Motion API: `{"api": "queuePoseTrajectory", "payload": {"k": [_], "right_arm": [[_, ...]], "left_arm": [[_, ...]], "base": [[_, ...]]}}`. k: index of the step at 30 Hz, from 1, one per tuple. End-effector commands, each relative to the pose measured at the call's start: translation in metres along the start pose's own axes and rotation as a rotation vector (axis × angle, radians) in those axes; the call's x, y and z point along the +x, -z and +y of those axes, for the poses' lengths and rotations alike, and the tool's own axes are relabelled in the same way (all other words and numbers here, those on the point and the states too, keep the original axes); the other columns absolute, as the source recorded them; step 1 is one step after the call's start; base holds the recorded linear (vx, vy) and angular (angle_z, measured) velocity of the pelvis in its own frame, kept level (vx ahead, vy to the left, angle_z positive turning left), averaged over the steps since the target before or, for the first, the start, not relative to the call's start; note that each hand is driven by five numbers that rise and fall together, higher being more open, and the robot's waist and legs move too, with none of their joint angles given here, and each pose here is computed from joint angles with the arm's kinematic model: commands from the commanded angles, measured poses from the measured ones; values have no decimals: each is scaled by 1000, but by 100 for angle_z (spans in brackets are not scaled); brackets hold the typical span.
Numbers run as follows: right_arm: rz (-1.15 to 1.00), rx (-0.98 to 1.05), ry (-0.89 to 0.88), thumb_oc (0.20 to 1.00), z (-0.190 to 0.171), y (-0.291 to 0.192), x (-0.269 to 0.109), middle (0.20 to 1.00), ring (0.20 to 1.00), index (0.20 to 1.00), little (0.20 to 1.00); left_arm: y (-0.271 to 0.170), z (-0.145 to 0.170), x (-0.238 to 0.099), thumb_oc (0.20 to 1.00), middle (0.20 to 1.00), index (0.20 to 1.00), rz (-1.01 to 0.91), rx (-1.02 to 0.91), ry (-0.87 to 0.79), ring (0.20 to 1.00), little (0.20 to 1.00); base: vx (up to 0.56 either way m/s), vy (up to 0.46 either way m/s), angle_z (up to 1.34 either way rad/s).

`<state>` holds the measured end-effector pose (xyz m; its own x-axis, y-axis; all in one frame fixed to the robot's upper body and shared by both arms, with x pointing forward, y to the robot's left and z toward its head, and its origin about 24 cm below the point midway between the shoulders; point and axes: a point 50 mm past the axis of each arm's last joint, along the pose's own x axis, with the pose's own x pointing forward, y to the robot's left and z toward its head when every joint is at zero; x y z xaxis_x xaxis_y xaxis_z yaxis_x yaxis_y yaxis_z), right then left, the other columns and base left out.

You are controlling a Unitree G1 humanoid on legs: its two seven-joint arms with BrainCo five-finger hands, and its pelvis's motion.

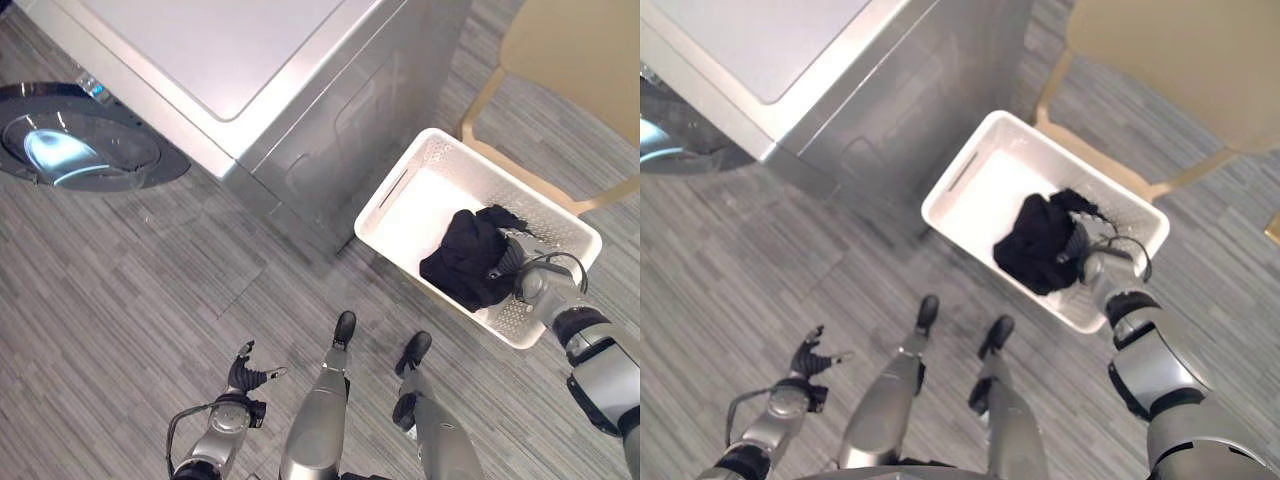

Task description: Grab the laundry basket,head to the washer,open it,put in the laundry and shut it.

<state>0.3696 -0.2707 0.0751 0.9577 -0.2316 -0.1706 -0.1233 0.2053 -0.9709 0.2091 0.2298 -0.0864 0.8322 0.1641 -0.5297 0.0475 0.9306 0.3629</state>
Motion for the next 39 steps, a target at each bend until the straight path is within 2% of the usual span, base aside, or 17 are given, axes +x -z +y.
{"api": "queuePoseTrajectory", "payload": {"k": [1, 4, 6, 8, 9, 10, 13, 14, 18, 21, 23, 30, 35, 39], "right_arm": [[-18, -13, 12, 200, -9, -7, 3, 200, 200, 200, 200], [-81, 244, 1, 200, 0, -26, -1, 200, 200, 200, 200], [-117, 298, 16, 200, -3, -33, -2, 200, 200, 200, 200], [-209, 463, 57, 200, -10, -48, -9, 200, 200, 200, 200], [-209, 463, 57, 200, -10, -48, -10, 200, 200, 200, 200], [-270, 570, 80, 200, -13, -54, -17, 200, 200, 200, 200], [-451, 719, 80, 200, -17, -69, -44, 200, 200, 200, 200], [-451, 719, 80, 200, -17, -69, -44, 200, 200, 200, 200], [-633, 867, 54, 200, -21, -73, -83, 200, 200, 200, 200], [-660, 919, 33, 200, -17, -72, -94, 200, 200, 200, 200], [-682, 1037, 13, 200, -11, -69, -108, 200, 200, 200, 200], [-676, 1049, 36, 200, -5, -61, -121, 200, 200, 200, 200], [-720, 1087, 21, 200, -8, -76, -119, 200, 200, 200, 200], [-731, 1050, 39, 200, -15, -77, -118, 200, 200, 200, 200]], "left_arm": [[-10, 13, 2, 1000, 1000, 1000, -53, 4, -23, 1000, 1000], [-8, 8, 1, 1000, 1000, 1000, -42, -10, -10, 1000, 1000], [-7, 8, 0, 1000, 1000, 1000, -36, -12, -7, 1000, 1000], [-4, 6, -2, 1000, 1000, 1000, -27, -31, -9, 1000, 1000], [-4, 6, -2, 1000, 1000, 1000, -27, -30, -9, 1000, 1000], [-3, 5, -3, 1000, 1000, 1000, -24, -41, -8, 1000, 1000], [8, 4, -9, 1000, 1000, 1000, 15, -48, -5, 1000, 1000], [8, 4, -9, 1000, 1000, 1000, 15, -47, -5, 1000, 1000], [23, 7, -19, 1000, 1000, 1000, 60, -49, -4, 1000, 1000], [29, 6, -22, 1000, 1000, 1000, 80, -56, -2, 1000, 1000], [29, 2, -24, 1000, 1000, 1000, 79, -54, 7, 1000, 1000], [19, 6, -22, 1000, 1000, 1000, 33, -32, -1, 1000, 1000], [-16, 9, -22, 1000, 1000, 1000, -129, -29, 22, 1000, 1000], [-58, -6, -22, 1000, 1000, 1000, -302, -41, 93, 1000, 1000]], "base": [[31, -15, 25], [58, -5, 19], [47, 13, 12], [44, 24, 4], [46, 34, -1], [50, 47, -6], [91, 64, -13], [104, 59, -34], [103, 84, -22], [52, 105, -29], [-48, 58, -25], [-142, -73, 36], [-356, -174, 43], [-406, -17, 77]]}}
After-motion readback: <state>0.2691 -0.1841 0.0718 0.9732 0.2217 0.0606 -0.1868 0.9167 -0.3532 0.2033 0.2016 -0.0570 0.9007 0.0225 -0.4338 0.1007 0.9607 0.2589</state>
